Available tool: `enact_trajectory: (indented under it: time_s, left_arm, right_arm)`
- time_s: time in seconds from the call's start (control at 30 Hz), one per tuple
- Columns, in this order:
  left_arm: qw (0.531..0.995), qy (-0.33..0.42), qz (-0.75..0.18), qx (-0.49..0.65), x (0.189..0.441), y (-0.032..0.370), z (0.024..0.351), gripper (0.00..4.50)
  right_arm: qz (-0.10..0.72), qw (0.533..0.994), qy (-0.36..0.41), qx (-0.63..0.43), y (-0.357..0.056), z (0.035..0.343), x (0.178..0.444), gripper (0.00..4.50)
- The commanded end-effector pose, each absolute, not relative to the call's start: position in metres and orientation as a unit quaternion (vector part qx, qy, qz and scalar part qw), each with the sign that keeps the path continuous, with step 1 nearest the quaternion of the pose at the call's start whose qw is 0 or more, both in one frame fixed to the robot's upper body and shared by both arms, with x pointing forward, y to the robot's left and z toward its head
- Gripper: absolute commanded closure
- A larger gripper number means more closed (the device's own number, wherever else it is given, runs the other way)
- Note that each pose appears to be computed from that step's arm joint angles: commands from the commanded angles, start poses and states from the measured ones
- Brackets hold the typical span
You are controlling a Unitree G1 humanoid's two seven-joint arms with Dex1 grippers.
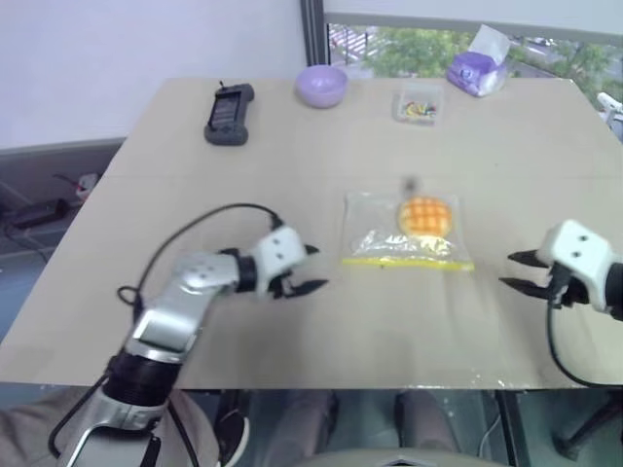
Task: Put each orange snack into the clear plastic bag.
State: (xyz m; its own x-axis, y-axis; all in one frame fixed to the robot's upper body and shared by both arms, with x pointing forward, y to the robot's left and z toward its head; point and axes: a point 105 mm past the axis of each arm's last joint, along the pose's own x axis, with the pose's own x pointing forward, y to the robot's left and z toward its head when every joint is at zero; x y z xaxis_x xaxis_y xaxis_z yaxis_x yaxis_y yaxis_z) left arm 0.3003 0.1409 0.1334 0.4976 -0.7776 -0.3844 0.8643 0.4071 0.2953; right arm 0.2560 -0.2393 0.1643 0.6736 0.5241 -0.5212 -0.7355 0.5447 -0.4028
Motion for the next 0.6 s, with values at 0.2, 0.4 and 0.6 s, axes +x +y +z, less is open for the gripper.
enact_trajectory:
  time_s: [0.2, 0.4, 0.6]
  left_arm:
    - [0.867, 0.121, -0.455, 0.162, 0.283, 0.189, 0.152, 1.27]
    - [0.874, 0.125, -0.45, 0.137, 0.268, 0.201, 0.151, 1.27]
    - [0.874, 0.12, -0.451, 0.137, 0.262, 0.202, 0.153, 1.27]
  right_arm:
    - [0.309, 0.937, 0.068, -0.147, -0.296, 0.199, 0.241, 2.58]
    - [0.309, 0.94, 0.083, -0.122, -0.335, 0.186, 0.224, 2.58]
    - [0.331, 0.931, 0.095, -0.124, -0.339, 0.183, 0.221, 2.58]
